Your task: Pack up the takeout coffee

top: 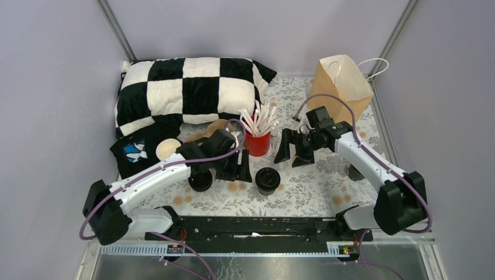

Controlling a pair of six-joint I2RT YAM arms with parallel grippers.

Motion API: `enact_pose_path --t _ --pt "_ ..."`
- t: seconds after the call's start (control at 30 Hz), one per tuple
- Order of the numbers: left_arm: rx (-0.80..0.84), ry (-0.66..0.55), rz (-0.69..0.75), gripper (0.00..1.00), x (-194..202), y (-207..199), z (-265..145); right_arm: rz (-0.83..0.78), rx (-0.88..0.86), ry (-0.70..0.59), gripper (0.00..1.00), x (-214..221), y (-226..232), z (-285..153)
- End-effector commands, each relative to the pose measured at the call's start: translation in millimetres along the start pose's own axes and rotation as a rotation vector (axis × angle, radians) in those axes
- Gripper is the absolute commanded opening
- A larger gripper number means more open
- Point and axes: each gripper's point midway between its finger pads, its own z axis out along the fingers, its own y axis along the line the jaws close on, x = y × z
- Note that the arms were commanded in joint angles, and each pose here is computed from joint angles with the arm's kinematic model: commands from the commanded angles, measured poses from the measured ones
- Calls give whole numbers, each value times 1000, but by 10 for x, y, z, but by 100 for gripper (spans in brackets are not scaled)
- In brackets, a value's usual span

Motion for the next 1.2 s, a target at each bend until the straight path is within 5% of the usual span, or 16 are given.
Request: enact_pose_path --t 0.0,0.23,0.43,1.17 --pt "50 -124 69 76 -213 -207 -407 -243 211 -63 100 40 209 -265" --pt "81 -444 68 90 -608 -345 -1110 -454 548 -77 100 90 399 -160" --pt "79 -590 78 91 -793 -381 -1469 -567 607 -21 100 182 582 24" --pt "50 -599 139 93 -829 -369 -1509 -575 663 49 87 397 479 340"
